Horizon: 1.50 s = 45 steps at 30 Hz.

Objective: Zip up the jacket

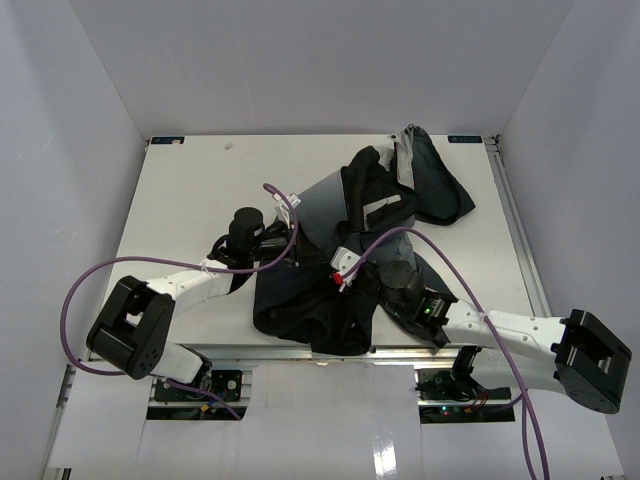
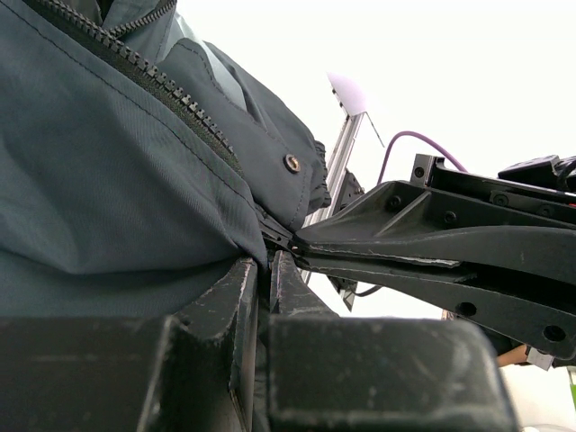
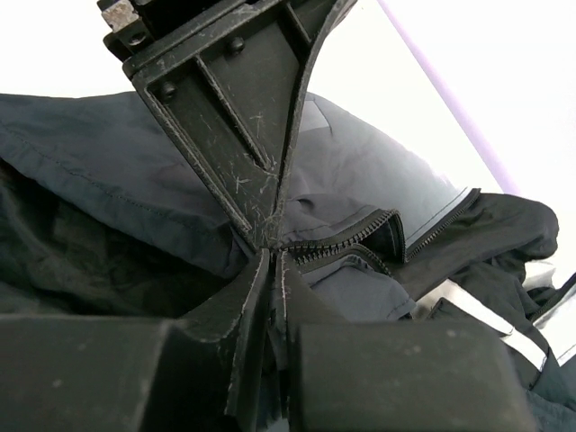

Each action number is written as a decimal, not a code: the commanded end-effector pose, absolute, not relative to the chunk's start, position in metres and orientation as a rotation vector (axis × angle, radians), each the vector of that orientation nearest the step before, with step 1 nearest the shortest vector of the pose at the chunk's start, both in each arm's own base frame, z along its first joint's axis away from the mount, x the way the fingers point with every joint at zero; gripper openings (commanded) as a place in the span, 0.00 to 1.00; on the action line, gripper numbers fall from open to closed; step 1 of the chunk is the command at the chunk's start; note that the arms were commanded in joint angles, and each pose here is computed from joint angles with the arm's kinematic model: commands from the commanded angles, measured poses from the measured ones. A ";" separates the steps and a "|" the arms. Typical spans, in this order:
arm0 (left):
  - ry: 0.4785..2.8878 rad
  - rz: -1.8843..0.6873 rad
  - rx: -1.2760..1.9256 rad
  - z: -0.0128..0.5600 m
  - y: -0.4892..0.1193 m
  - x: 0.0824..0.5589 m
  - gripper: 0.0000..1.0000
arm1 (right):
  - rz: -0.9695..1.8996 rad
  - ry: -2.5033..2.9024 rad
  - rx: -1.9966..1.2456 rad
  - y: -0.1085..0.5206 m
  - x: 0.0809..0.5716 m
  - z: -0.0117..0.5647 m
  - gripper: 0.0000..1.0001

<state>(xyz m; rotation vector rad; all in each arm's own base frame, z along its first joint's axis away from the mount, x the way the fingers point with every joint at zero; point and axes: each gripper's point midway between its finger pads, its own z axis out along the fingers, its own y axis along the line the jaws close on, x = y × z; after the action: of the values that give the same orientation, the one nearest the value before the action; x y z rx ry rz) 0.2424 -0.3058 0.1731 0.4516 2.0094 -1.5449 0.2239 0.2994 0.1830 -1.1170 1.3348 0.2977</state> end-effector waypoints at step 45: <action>1.942 -1.644 0.595 0.193 -0.308 0.215 0.00 | 0.162 1.397 -0.837 0.282 0.270 0.227 0.08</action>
<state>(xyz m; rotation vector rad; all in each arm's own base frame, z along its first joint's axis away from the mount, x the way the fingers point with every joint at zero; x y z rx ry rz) 0.2533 -0.3032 0.1754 0.4227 1.9831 -1.5059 0.2387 0.3027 0.1868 -1.0339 1.4072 0.2821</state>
